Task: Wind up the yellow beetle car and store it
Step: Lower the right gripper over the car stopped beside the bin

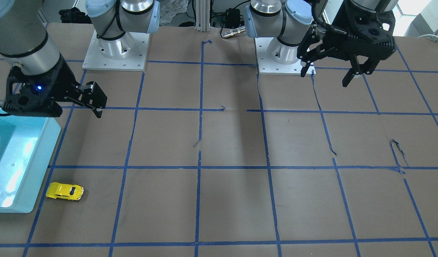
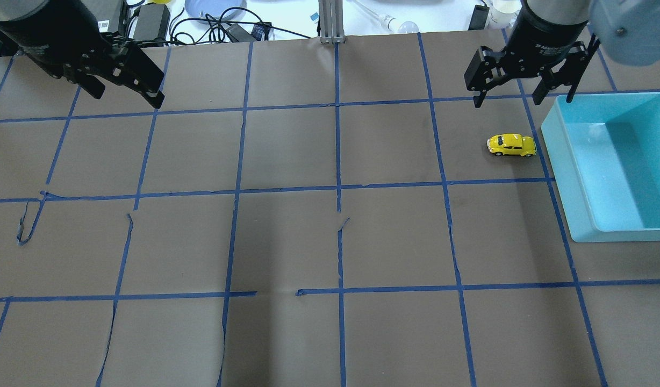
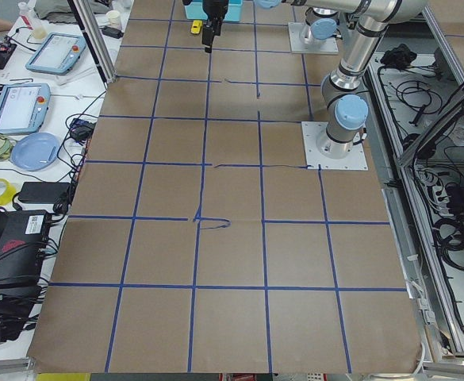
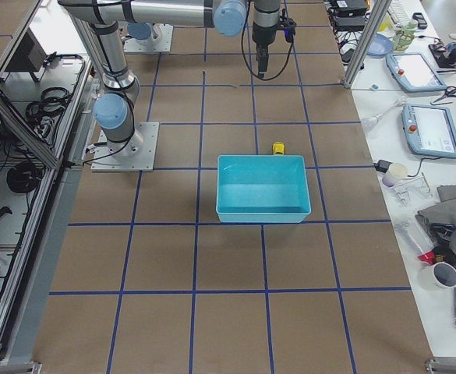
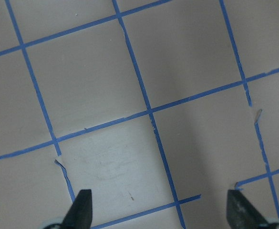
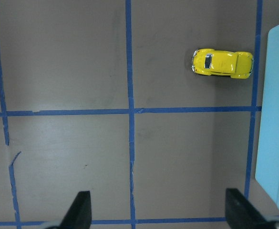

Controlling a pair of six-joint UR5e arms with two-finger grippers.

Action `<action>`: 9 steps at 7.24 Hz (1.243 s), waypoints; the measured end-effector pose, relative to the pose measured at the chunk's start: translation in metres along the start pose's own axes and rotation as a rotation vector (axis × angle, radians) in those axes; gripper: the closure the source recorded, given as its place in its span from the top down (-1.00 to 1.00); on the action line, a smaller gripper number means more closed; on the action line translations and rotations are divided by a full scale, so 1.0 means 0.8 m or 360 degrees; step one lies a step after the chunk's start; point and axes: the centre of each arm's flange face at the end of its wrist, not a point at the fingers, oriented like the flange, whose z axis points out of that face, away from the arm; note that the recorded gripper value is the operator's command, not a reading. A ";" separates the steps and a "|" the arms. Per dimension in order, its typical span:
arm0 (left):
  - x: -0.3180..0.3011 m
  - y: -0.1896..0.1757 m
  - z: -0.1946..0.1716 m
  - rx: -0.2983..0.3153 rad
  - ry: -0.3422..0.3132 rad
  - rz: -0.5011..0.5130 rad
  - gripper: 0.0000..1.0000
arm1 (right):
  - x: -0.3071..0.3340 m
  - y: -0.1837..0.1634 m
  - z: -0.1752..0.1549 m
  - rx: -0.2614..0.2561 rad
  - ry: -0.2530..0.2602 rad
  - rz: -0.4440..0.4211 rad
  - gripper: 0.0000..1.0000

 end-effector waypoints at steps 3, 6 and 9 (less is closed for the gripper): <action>0.016 -0.018 0.020 0.0015 0.0000 -0.0258 1.00 | -0.002 -0.019 0.097 -0.0161 -0.0020 -0.0243 1.00; 0.030 -0.032 0.049 0.0039 -0.0024 -0.0263 1.00 | 0.019 -0.060 0.168 -0.0042 -0.0013 -0.1085 1.00; 0.037 -0.019 0.060 0.0042 -0.0081 -0.0246 1.00 | 0.107 -0.094 0.225 0.0094 0.0122 -0.1858 1.00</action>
